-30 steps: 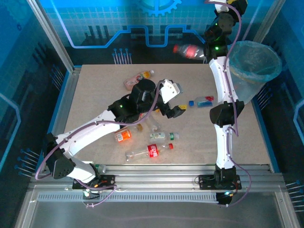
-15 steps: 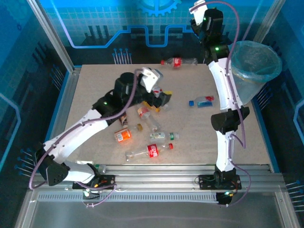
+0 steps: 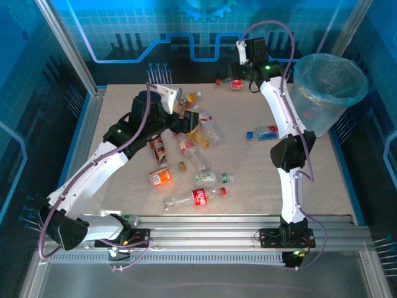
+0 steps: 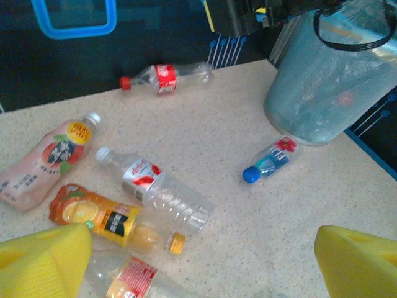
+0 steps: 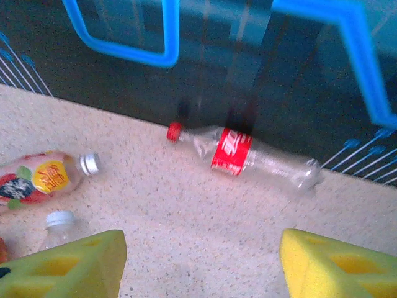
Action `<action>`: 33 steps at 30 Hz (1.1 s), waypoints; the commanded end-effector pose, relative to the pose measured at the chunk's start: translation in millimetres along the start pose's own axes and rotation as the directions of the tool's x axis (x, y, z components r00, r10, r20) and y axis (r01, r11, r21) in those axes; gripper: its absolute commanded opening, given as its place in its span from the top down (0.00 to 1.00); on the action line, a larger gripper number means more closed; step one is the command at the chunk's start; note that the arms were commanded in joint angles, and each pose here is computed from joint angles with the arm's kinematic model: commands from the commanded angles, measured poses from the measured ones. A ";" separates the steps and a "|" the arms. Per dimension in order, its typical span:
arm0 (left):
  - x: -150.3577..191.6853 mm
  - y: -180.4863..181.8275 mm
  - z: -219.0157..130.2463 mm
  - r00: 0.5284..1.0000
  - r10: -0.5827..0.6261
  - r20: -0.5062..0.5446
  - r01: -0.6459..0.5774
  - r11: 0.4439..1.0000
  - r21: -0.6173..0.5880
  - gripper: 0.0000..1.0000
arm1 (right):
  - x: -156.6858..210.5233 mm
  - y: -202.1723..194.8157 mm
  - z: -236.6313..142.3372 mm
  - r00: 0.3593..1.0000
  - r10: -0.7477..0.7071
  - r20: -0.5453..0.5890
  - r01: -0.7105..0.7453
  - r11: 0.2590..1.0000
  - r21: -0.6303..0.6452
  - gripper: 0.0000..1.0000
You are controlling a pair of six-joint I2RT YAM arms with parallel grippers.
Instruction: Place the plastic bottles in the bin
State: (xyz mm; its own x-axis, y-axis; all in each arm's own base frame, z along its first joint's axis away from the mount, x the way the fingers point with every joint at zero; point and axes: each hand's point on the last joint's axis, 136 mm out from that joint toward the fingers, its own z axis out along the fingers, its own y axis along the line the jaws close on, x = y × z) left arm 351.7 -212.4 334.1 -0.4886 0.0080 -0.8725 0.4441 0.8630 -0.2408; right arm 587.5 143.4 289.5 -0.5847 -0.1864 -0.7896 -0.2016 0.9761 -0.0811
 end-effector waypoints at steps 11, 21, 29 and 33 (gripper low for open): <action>38.4 17.7 -6.3 0.991 -0.101 -0.089 0.095 0.993 -0.066 0.06 | 39.5 -63.7 105.7 0.902 0.431 -0.025 -0.432 0.902 -0.009 0.10; 44.2 24.1 -9.1 0.989 -0.106 -0.098 0.097 0.990 -0.101 0.07 | 65.8 -108.2 142.6 0.849 0.527 0.040 -0.526 0.837 0.151 0.00; 50.0 29.6 -0.4 0.989 -0.093 -0.118 0.078 0.989 -0.125 0.07 | 83.5 -130.9 166.3 0.798 0.599 0.071 -0.601 0.781 0.169 0.00; 51.7 29.4 10.2 0.986 -0.101 -0.134 0.085 0.989 -0.123 0.06 | 95.8 -136.8 179.7 0.783 0.618 0.069 -0.619 0.766 0.173 0.00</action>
State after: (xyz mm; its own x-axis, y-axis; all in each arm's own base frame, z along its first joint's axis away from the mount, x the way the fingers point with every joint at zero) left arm 341.1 -194.6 289.3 -0.6002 -0.0048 -0.7998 0.3389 0.9043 -0.2597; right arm 689.3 22.3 127.4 -0.5709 0.4182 -0.7065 0.3099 0.9067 0.2862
